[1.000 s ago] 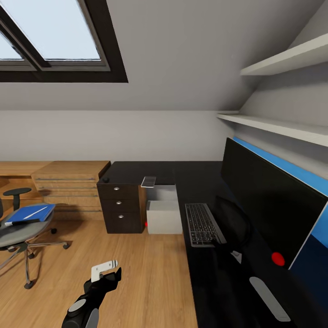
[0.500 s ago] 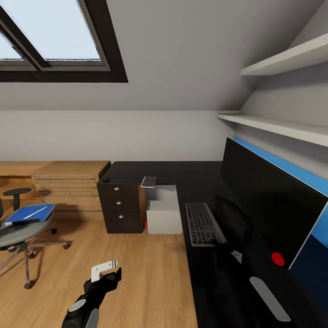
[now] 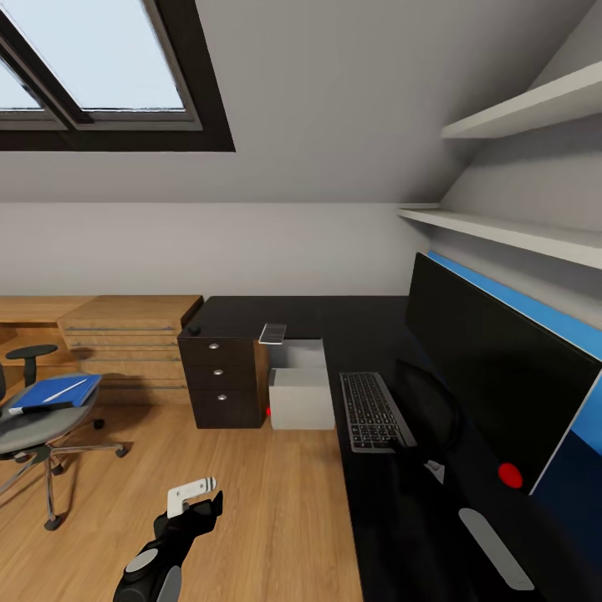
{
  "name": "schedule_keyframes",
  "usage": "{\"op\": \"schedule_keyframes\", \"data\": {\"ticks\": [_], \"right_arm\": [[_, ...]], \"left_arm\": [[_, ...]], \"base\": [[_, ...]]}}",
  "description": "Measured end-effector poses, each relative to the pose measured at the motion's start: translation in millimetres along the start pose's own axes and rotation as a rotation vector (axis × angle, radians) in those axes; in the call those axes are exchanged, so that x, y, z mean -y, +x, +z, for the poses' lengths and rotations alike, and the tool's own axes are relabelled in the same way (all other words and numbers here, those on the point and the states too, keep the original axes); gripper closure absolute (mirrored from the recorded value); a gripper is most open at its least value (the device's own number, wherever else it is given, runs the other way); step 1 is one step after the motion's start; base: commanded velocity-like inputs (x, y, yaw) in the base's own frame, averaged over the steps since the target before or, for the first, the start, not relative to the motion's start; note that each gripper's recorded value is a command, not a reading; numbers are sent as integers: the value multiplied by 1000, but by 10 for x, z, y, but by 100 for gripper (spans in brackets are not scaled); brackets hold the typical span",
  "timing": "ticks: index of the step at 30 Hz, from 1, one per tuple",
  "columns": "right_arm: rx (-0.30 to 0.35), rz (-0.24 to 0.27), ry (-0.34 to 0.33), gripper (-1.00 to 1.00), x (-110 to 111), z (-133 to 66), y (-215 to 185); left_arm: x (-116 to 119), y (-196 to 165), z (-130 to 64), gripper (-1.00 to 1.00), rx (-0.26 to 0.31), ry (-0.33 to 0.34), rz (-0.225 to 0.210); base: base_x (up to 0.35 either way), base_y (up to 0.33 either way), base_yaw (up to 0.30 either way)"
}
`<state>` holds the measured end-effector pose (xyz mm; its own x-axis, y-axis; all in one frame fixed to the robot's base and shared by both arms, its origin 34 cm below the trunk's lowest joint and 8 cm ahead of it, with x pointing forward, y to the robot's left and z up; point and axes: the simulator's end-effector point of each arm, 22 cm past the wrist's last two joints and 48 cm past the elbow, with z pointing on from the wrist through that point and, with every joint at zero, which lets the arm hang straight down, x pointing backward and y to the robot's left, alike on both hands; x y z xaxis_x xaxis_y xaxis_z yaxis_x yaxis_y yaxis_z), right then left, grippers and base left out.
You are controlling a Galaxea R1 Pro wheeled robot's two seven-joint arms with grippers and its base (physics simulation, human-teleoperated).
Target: In the bedroom, organize the workspace by keeping the computer under the desk, ensuring the monitor is on the desk, placing the keyboard on the desk next to the monitor, placing the mouse on the desk next to the keyboard, moving the folder from the swivel chair onto the desk next to the mouse, stacking the notebook on top of the folder with the pen on top of the notebook, and positioning the swivel chair next to the desk.
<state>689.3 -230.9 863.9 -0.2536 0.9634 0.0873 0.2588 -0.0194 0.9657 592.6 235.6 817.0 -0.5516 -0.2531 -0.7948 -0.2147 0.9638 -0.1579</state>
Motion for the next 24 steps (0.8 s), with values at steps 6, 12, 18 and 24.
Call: {"op": "schedule_keyframes", "data": {"ticks": [6,12,18,24], "right_arm": [[3,0,1,100,2,-1,-5],[5,-1,1,100,0,-3,-10],[6,0,0,100,0,1,-10],[4,-1,1,100,1,-1,-4]], "left_arm": [[0,0,-1,-100,0,0,0],[1,1,-3,-100,0,0,-1],[1,3,1,-100,-1,0,-1],[0,5,-2,-100,-1,0,-1]], "base": [[67,0,0],[88,0,0],[24,0,0],[84,0,0]]}}
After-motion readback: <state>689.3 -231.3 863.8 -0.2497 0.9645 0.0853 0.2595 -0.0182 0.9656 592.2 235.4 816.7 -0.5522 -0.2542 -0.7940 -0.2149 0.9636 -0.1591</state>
